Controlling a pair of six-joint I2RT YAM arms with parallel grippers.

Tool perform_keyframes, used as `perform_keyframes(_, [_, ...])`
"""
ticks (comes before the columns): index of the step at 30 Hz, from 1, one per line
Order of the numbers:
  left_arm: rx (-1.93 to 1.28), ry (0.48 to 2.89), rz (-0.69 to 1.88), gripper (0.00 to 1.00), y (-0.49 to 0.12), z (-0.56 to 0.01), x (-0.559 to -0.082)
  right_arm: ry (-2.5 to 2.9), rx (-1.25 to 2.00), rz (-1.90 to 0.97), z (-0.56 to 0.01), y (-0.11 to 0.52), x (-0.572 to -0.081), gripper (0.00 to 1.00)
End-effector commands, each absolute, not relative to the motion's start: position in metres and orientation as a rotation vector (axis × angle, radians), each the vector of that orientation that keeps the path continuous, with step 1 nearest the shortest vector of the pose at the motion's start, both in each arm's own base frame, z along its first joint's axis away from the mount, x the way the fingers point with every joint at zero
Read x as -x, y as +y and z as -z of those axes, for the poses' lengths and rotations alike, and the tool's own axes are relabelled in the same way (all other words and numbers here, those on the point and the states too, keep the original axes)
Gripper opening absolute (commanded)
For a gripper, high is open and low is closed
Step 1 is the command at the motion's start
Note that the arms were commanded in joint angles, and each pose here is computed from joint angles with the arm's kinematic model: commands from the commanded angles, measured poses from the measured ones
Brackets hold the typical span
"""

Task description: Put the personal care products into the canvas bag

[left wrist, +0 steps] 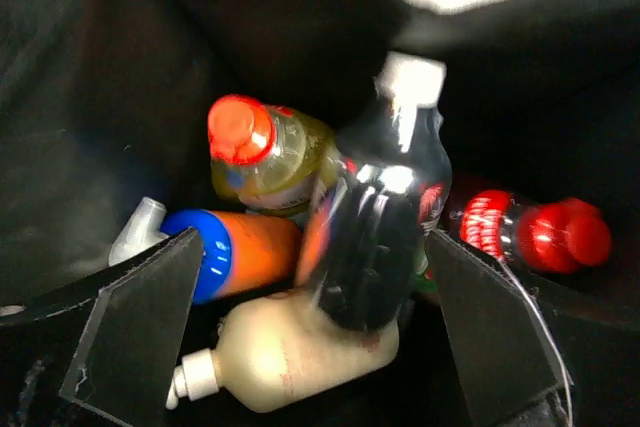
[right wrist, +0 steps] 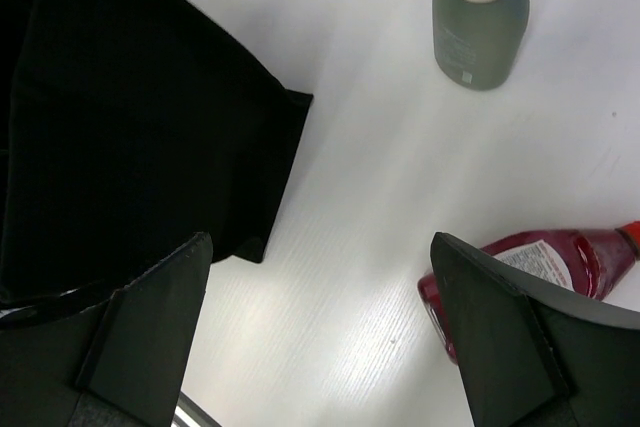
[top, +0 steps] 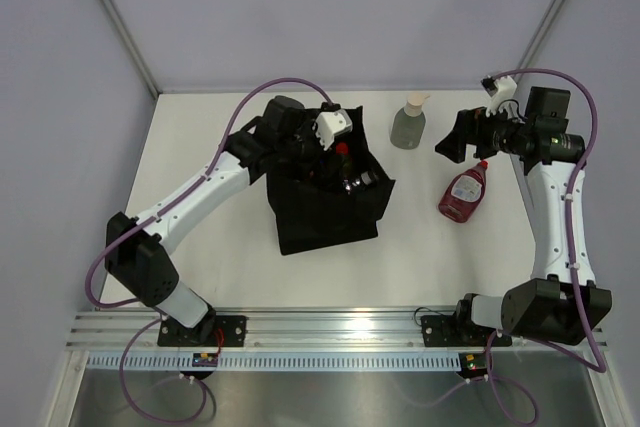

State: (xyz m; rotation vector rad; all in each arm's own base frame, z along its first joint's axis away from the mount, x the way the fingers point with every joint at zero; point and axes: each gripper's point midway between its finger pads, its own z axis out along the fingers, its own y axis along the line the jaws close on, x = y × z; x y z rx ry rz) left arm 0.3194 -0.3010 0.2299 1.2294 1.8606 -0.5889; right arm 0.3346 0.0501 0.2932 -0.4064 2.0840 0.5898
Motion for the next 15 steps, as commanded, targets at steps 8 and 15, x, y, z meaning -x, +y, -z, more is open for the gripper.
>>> perform_keyframes(8, [-1.047, 1.708, 0.562, 0.99, -0.286, -0.310, -0.315, 2.227, 0.246, -0.401, -0.272, 0.015, -0.324, 1.00])
perform_keyframes(15, [-0.742, 1.608, 0.555, 0.99, -0.246, -0.377, -0.289, 2.472, -0.224, -0.040, -0.213, -0.047, -0.310, 1.00])
